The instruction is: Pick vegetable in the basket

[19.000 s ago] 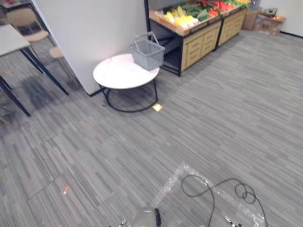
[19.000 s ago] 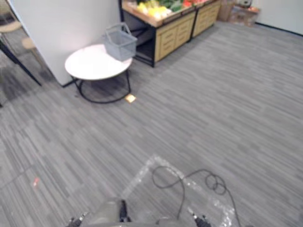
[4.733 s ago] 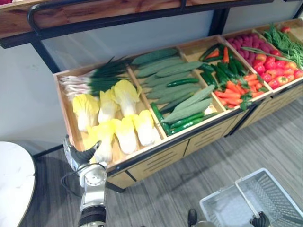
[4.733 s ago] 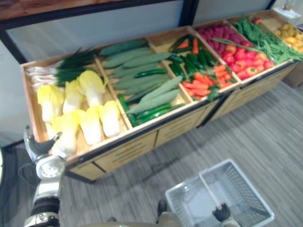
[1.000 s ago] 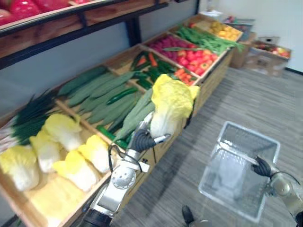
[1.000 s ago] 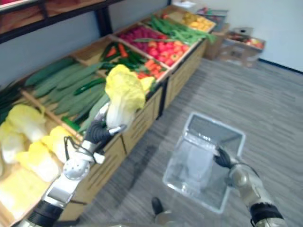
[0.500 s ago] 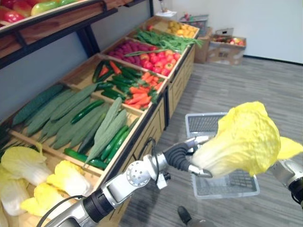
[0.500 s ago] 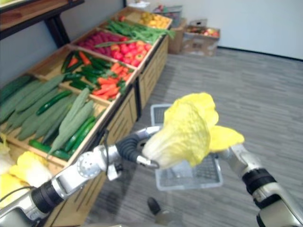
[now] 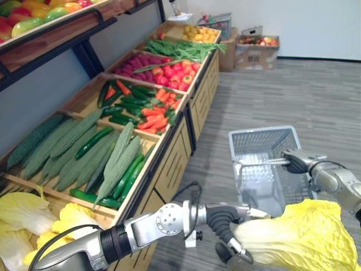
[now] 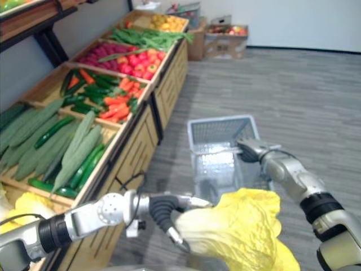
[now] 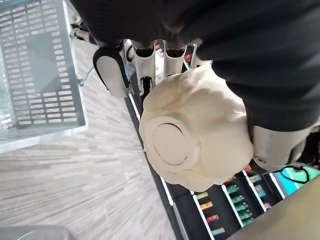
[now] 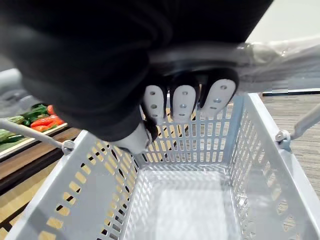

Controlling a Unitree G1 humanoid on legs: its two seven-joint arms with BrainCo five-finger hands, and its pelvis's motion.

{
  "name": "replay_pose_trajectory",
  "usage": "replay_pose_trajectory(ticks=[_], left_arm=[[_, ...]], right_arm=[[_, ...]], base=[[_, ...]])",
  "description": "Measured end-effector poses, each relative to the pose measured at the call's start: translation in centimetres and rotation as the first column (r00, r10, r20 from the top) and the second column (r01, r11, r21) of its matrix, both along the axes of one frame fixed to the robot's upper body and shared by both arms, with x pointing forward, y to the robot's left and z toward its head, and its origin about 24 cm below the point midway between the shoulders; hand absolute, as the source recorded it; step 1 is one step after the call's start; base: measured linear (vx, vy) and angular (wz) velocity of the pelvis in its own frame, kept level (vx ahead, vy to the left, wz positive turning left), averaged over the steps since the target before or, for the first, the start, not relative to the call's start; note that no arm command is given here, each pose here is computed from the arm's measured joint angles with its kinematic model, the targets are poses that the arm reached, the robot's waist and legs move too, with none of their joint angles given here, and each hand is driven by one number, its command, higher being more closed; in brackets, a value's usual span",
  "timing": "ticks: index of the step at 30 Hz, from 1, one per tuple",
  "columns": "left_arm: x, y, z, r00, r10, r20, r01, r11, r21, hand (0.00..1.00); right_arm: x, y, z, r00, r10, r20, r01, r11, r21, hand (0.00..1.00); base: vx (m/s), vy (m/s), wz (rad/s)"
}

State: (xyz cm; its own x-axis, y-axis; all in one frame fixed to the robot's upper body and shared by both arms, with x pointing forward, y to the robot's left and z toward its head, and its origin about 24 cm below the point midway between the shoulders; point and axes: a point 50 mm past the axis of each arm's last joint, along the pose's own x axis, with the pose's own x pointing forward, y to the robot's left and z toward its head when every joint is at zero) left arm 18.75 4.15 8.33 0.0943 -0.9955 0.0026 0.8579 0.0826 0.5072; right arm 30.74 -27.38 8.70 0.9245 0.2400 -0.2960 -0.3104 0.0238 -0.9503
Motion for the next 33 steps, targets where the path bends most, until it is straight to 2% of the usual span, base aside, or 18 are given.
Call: replay_pose_trajectory(ticks=[4, 14, 23, 30, 33], left_arm=[[0.1, -0.2, -2.5, 1.0, 0.006, 0.018, -0.007, 0.994, 0.105, 1.0], [0.8, -3.5, -5.2, 0.996, 0.035, 0.082, -0.047, 0.987, 0.151, 1.0], [3.3, -6.2, -6.5, 0.965, 0.203, 0.165, -0.231, 0.958, 0.171, 1.0], [5.8, -5.5, -7.5, 0.903, 0.336, 0.266, -0.398, 0.889, 0.226, 1.0], [6.6, -5.0, -7.7, 0.876, 0.391, 0.283, -0.458, 0.859, 0.229, 1.0]], right_arm=[[0.1, 0.1, 0.2, 1.0, -0.007, -0.003, 0.007, 0.999, 0.046, 1.0], [0.6, 2.2, 0.8, 0.999, 0.026, 0.031, -0.03, 0.988, 0.154, 1.0], [0.6, 5.9, 1.5, 0.989, 0.135, 0.066, -0.148, 0.958, 0.247, 1.0], [0.8, 8.2, 2.1, 0.977, 0.205, 0.062, -0.214, 0.922, 0.323, 1.0], [0.8, 8.9, 2.7, 0.968, 0.243, 0.063, -0.25, 0.916, 0.312, 1.0]], base=[[-0.03, -0.025, 0.03], [-0.02, -0.008, 0.02], [-0.03, -0.005, 0.11], [0.0, 0.022, -0.18], [0.0, 0.011, -0.2]])
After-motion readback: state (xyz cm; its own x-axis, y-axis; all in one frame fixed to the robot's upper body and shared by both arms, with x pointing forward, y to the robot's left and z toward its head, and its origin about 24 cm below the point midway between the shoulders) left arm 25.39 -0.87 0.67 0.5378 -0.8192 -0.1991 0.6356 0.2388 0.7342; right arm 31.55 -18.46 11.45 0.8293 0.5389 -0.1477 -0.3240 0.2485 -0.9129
